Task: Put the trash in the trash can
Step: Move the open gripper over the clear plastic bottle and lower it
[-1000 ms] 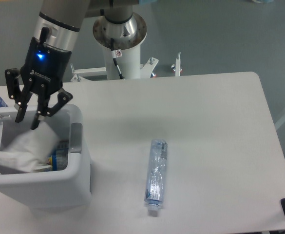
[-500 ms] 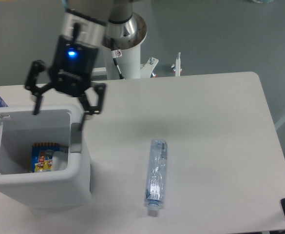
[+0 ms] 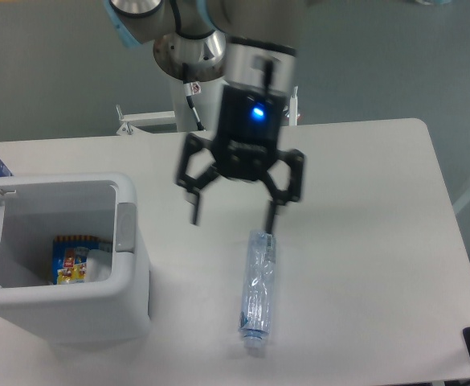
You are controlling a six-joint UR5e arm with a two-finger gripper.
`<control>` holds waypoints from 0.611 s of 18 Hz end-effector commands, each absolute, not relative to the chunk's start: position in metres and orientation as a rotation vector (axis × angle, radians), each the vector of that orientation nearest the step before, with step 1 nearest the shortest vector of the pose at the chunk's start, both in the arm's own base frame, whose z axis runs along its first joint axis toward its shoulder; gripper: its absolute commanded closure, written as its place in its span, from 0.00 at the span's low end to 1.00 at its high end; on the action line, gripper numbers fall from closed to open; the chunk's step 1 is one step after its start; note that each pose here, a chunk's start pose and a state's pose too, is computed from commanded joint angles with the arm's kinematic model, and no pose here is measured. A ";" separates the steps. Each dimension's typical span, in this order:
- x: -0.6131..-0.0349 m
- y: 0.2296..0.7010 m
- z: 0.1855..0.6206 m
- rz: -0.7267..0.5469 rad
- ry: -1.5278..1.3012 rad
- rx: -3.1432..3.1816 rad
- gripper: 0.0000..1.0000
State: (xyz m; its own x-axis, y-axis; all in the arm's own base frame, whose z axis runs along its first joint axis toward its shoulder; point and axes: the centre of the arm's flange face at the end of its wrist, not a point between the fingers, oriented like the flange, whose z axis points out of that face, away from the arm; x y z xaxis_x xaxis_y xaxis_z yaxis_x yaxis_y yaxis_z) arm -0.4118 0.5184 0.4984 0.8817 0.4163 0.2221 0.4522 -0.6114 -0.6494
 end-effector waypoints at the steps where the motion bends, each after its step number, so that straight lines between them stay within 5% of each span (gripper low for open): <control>1: -0.419 0.522 0.482 -0.061 -0.609 -2.345 0.00; 11: -0.447 0.537 0.330 0.042 -0.358 -2.801 0.00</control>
